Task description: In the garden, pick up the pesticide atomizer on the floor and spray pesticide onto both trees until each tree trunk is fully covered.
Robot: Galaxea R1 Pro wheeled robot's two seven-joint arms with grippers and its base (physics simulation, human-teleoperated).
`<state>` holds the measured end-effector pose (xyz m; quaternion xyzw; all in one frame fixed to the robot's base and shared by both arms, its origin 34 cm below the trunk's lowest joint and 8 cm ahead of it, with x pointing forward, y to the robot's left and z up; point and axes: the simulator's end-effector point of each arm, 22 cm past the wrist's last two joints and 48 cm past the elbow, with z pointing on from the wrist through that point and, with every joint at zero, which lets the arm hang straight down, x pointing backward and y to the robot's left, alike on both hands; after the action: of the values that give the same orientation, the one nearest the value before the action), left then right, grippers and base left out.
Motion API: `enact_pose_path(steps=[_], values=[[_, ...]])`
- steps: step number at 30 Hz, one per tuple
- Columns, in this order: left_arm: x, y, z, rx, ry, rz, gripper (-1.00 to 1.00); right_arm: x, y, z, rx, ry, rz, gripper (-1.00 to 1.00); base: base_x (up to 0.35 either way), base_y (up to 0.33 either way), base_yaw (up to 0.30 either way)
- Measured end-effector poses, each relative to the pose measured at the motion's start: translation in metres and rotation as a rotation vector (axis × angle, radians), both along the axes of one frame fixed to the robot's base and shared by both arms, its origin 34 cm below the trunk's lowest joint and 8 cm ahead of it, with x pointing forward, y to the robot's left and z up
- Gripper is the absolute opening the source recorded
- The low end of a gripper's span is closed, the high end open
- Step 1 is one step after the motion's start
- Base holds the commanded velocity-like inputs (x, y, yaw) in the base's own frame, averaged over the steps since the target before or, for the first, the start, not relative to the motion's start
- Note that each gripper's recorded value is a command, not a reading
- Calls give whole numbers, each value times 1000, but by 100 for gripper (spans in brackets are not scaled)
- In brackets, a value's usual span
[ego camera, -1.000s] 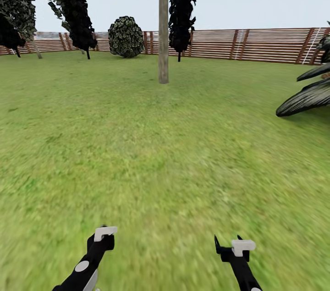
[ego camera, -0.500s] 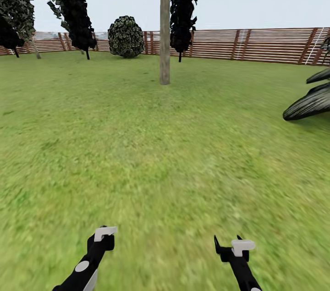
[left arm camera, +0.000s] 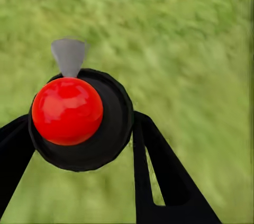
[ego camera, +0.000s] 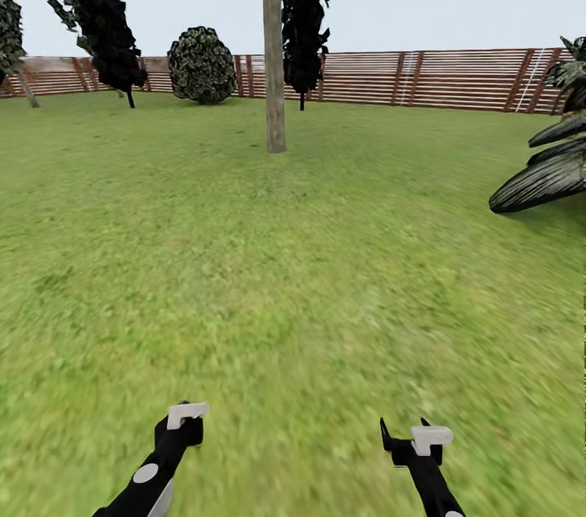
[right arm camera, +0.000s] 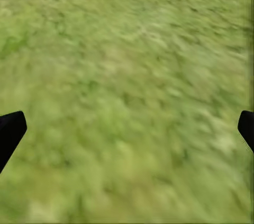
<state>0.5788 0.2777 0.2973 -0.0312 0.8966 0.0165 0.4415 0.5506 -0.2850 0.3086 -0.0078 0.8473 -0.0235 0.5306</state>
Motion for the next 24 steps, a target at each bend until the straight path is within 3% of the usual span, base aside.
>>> enact_pose_path(steps=[24], values=[[0, 0, 0, 1, 0, -1, -100, 0, 2, 0, 0, -1, 6, 100, 333, 97, -15]])
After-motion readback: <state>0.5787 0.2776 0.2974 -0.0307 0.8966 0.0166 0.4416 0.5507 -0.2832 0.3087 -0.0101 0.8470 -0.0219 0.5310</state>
